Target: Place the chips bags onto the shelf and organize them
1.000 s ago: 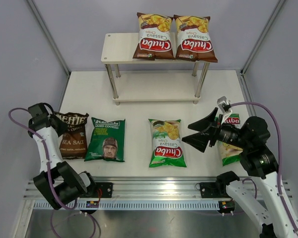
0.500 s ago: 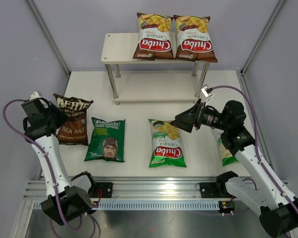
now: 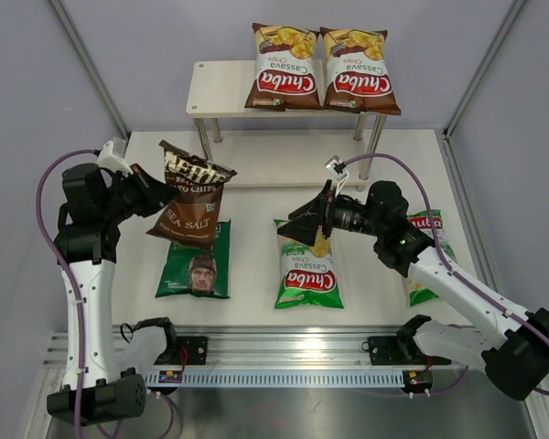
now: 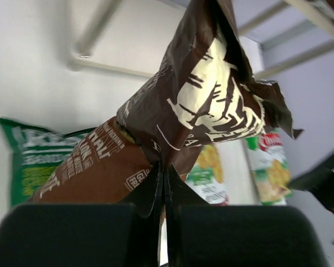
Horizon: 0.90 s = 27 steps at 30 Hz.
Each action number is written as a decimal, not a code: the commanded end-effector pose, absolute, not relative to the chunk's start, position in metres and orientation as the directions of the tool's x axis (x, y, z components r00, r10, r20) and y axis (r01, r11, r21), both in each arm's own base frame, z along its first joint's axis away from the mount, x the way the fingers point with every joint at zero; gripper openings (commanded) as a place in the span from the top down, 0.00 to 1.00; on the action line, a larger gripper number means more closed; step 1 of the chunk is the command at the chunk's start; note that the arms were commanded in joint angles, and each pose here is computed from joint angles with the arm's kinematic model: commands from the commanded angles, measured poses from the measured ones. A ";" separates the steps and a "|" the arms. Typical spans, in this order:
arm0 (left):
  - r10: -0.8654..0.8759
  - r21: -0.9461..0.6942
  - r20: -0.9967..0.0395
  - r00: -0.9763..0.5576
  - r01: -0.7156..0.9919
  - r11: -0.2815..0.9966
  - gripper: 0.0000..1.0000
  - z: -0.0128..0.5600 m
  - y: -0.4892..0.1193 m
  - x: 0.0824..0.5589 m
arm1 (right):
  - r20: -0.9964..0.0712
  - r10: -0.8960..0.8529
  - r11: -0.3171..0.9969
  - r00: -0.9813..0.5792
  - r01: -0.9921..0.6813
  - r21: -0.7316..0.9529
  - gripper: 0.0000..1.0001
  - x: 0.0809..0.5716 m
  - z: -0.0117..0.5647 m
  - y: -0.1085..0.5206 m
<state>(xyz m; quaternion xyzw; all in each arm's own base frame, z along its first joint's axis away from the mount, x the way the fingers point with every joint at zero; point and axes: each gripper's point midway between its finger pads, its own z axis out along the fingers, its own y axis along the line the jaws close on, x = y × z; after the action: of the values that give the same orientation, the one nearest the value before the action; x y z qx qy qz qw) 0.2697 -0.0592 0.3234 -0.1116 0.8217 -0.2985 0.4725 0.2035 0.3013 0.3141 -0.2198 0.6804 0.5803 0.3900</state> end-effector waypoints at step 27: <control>-0.506 -0.738 -0.650 -0.567 0.630 0.242 1.00 0.444 -0.217 0.192 | -0.859 0.366 0.293 -0.359 -0.831 0.473 0.01 0.201 0.342 0.312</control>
<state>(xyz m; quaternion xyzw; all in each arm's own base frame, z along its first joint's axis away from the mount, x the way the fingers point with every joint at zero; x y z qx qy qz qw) 0.2064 -0.2144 0.3974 0.0217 0.6996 -0.5766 0.4215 0.2202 0.3011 0.3158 -0.1480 0.6499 0.5200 0.5342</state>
